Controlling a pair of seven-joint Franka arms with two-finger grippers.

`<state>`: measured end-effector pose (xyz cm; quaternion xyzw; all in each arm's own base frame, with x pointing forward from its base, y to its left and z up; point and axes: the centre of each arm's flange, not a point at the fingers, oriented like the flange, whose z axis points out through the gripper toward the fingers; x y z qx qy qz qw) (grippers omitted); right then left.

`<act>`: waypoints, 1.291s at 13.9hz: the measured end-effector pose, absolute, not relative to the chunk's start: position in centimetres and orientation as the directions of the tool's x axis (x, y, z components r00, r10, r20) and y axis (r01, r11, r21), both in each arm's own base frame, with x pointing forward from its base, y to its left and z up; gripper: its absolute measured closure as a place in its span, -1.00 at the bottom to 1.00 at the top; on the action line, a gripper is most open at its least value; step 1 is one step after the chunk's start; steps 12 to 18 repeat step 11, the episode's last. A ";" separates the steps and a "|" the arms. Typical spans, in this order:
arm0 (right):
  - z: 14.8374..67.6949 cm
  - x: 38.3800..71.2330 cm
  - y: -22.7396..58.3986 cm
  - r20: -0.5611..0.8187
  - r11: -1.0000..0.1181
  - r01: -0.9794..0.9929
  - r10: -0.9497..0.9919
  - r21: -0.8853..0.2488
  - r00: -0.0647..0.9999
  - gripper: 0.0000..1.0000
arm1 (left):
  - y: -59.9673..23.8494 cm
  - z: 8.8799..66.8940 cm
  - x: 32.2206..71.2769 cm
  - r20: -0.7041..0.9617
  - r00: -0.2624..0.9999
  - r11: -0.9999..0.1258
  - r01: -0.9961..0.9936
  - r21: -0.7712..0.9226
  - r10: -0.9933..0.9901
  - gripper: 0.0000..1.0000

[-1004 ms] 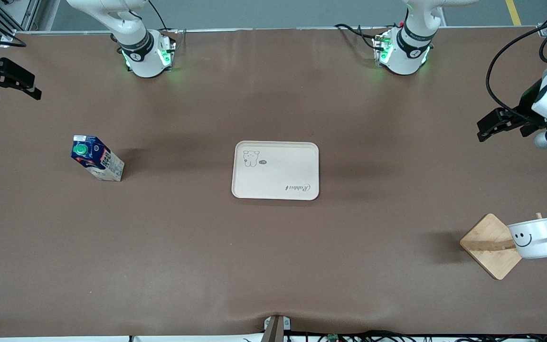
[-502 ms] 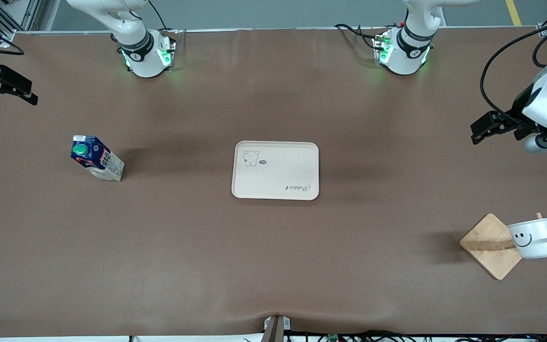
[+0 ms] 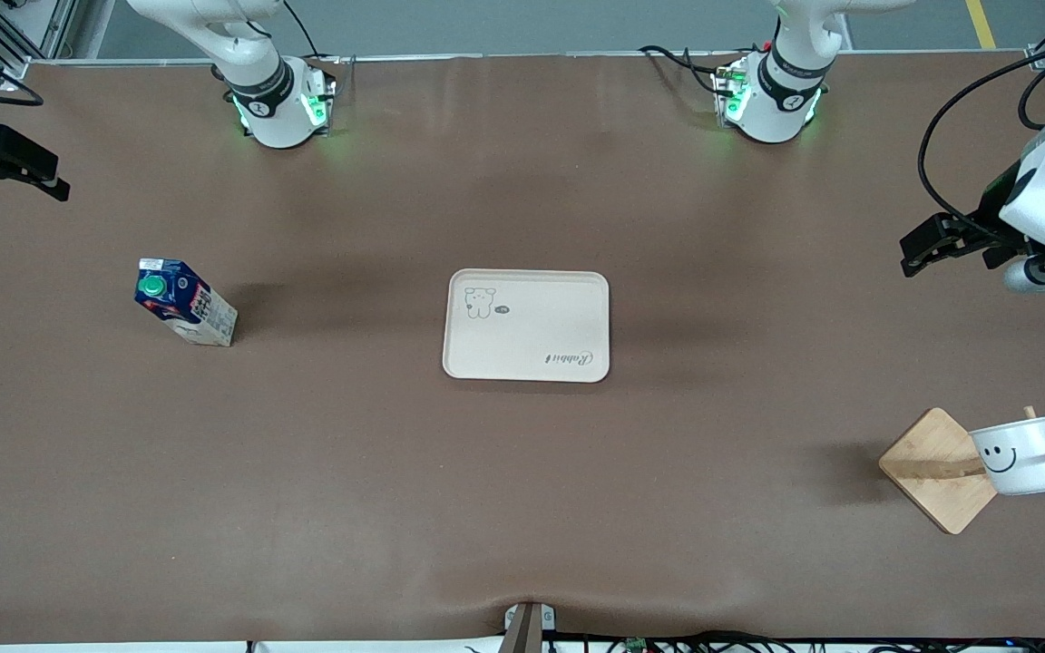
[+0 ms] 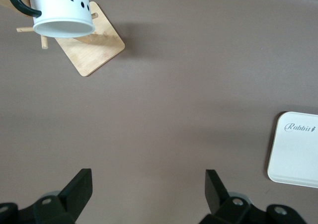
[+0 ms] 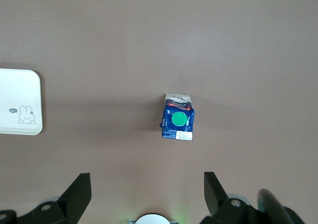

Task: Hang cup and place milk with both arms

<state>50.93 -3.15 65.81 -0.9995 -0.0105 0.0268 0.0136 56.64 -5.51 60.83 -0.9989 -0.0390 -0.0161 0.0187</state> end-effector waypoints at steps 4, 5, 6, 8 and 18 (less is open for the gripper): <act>65.6 51.0 -3.7 -0.057 -1.000 0.009 0.011 -0.028 0.998 -1.00 | -5.5 60.9 56.6 0.034 0.996 -0.996 0.078 -0.036 0.077 -1.00; 65.6 51.0 -3.7 -0.057 -1.000 0.009 0.011 -0.028 0.998 -1.00 | -5.5 60.9 56.6 0.034 0.996 -0.996 0.079 -0.036 0.078 -1.00; 65.6 51.0 -3.7 -0.057 -1.000 0.009 0.011 -0.028 0.998 -1.00 | -5.4 60.9 56.6 0.033 0.996 -0.996 0.080 -0.036 0.079 -1.00; 65.6 51.0 -3.7 -0.057 -1.000 0.009 0.011 -0.028 0.998 -1.00 | -5.3 60.8 56.6 0.031 0.996 -0.996 0.082 -0.036 0.081 -1.00; 65.6 51.0 -3.7 -0.057 -1.000 0.009 0.011 -0.028 0.998 -1.00 | -5.3 60.8 56.6 0.031 0.996 -0.996 0.081 -0.036 0.080 -1.00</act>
